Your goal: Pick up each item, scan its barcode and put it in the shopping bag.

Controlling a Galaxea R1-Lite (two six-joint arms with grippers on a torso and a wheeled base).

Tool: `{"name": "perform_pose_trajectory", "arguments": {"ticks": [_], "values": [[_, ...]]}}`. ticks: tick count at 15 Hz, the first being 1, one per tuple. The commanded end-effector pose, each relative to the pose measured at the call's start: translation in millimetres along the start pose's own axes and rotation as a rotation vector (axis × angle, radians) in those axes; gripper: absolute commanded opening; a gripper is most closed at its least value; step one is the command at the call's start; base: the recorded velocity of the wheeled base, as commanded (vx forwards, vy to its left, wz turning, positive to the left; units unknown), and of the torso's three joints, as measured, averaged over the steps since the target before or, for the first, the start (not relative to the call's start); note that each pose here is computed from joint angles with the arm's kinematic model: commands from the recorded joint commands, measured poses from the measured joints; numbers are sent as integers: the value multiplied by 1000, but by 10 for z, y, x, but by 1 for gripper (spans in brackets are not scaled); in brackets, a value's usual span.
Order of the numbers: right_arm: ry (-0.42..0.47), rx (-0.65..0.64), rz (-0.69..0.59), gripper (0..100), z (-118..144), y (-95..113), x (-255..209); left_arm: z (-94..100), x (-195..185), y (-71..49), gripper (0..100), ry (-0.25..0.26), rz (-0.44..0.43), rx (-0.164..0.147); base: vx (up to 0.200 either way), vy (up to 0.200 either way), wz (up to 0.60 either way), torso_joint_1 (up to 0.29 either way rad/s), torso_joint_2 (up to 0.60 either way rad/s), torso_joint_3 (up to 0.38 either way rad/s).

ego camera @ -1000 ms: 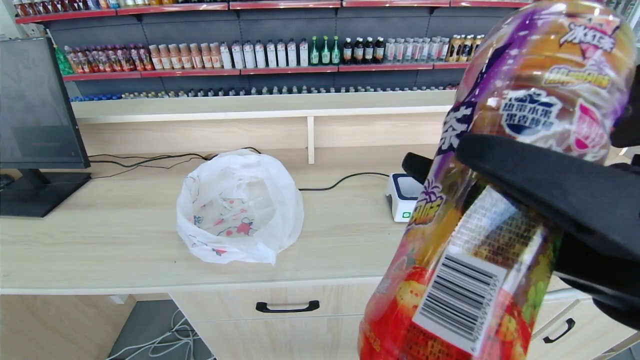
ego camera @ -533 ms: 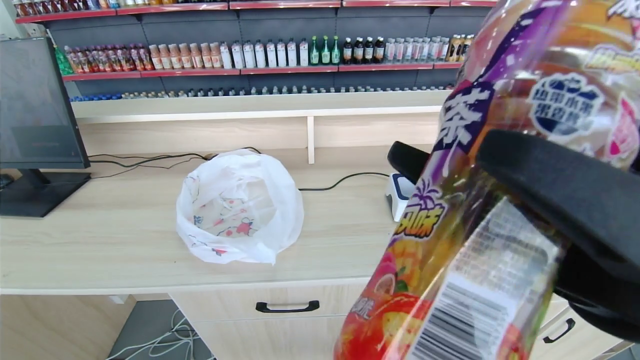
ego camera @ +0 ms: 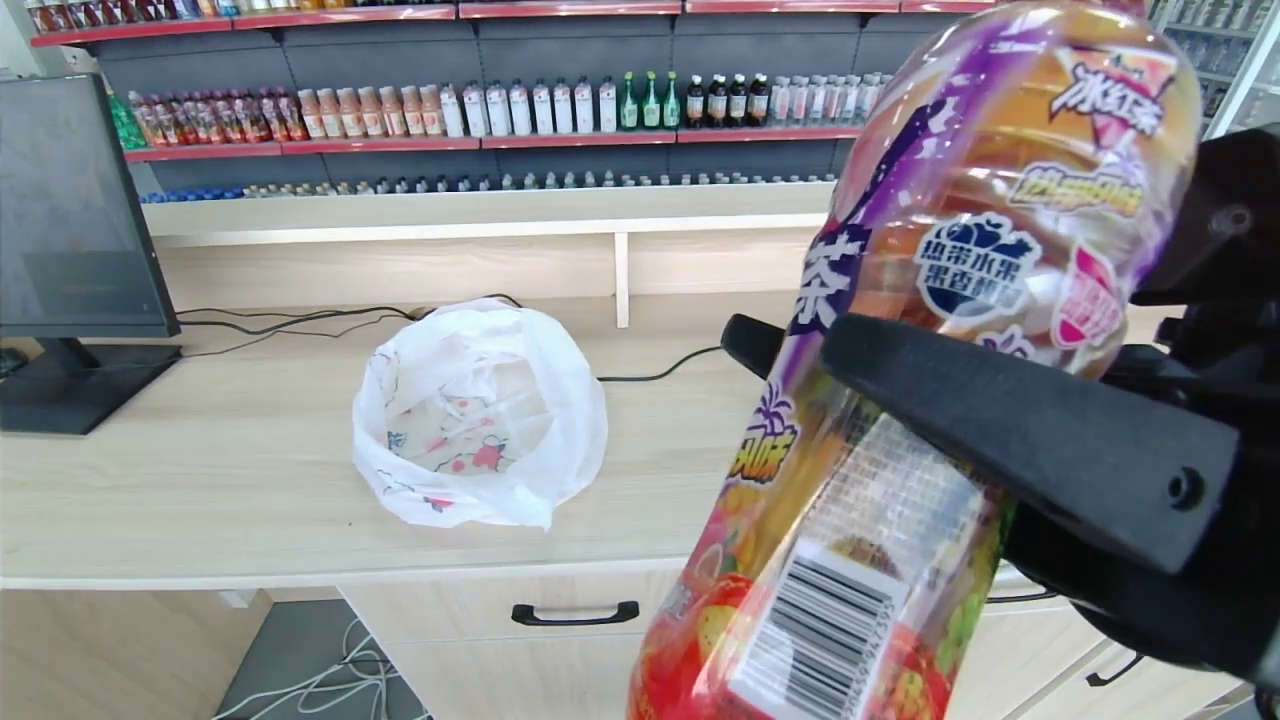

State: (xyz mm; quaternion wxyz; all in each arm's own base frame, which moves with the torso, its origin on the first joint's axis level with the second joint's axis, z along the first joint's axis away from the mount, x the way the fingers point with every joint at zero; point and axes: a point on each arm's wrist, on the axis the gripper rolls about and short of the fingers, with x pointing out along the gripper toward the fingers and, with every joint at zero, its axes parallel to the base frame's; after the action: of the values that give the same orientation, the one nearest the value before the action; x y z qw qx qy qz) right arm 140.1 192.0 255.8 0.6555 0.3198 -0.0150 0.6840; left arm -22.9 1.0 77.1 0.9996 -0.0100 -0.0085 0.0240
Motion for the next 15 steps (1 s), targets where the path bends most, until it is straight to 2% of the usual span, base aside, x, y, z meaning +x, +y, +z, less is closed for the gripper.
{"name": "perform_pose_trajectory", "arguments": {"ticks": [1, 2, 4, 9, 11, 13, 15], "values": [[0, -31, 0, 0, 6, 14, -21, -1, 0, 0, 100, 1, 1, 0, 0, 0, 0, 0, 0, 0], [-2, -55, -3, 0, 21, 4, -25, -1, 0, 0, 100, 1, 1, 0, 0, 0, 0, 0, 0, 0], [-16, -183, -21, 0, 170, -81, -62, 1, 0, 0, 100, 0, 1, 0, 0, 0, 0, 0, 0, 0], [-8, -467, -200, 0, 302, -360, -363, 1, 0, 0, 100, 0, 1, 0, 0, 0, 0, 0, 0, 0], [0, -579, -236, 0, 348, -389, -408, 1, 0, 0, 100, 0, 1, 0, 0, 0, 0, 0, 0, 0], [36, -669, -341, 0, 343, -461, -495, -1, 0, 0, 100, 1, 1, 0, 0, 0, 0, 0, 0, 0], [10, -726, -433, 0, 413, -524, -521, 1, 0, 0, 100, 0, 1, 0, 0, 0, 0, 0, 0, 0]]}}
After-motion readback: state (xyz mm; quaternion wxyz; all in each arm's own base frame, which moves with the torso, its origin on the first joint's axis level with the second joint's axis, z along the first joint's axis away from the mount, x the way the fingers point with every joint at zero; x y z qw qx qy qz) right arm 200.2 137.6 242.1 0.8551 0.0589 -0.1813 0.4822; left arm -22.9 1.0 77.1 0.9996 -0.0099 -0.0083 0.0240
